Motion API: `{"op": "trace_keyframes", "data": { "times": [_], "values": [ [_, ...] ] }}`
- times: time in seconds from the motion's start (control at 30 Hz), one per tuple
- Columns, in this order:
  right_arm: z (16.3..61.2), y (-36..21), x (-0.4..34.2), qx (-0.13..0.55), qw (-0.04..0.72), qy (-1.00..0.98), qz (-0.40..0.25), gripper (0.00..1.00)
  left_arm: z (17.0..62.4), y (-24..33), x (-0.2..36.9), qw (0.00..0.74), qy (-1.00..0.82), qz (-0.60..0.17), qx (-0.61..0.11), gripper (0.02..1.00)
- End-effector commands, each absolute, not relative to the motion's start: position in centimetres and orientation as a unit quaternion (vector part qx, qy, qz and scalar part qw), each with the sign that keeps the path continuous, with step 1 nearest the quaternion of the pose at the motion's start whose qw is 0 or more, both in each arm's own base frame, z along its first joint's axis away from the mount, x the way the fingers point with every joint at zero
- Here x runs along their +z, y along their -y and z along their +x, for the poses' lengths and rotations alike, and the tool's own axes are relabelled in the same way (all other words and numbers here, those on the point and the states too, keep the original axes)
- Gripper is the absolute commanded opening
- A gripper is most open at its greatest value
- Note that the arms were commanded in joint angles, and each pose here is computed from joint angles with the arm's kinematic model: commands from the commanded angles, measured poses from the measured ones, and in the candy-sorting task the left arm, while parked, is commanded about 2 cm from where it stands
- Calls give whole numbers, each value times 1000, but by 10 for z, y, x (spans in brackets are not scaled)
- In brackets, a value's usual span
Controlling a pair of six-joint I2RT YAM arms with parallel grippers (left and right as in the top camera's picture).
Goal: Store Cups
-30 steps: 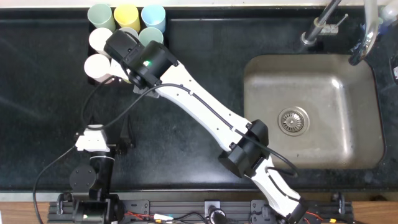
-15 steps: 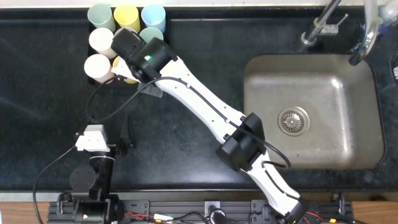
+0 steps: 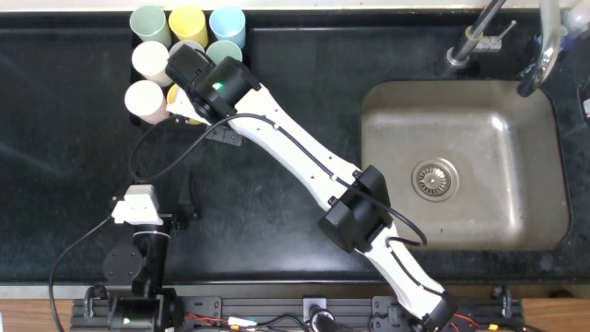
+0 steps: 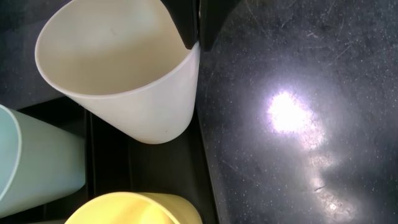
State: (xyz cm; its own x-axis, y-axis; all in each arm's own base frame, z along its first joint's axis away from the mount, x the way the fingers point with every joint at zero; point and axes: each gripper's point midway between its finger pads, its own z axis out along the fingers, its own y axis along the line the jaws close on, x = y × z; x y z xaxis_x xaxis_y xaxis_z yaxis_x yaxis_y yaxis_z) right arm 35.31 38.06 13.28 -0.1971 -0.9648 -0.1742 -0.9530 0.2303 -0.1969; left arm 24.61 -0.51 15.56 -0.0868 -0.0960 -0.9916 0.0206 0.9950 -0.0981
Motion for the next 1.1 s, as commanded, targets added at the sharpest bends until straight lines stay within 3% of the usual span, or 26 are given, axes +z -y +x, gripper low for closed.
{"op": "trace_keyframes", "data": {
  "times": [0.03,0.7,1.1],
  "values": [
    [350,-386,132,-7,128,-769,-626,42,246,6,157,678,-734,-16,-38,1000],
    [346,-380,107,-12,98,-765,-636,42,246,6,157,678,-734,-16,-38,1000],
    [365,-375,96,-35,110,-765,-634,42,246,6,157,678,-734,-16,-38,1000]
  ]
}}
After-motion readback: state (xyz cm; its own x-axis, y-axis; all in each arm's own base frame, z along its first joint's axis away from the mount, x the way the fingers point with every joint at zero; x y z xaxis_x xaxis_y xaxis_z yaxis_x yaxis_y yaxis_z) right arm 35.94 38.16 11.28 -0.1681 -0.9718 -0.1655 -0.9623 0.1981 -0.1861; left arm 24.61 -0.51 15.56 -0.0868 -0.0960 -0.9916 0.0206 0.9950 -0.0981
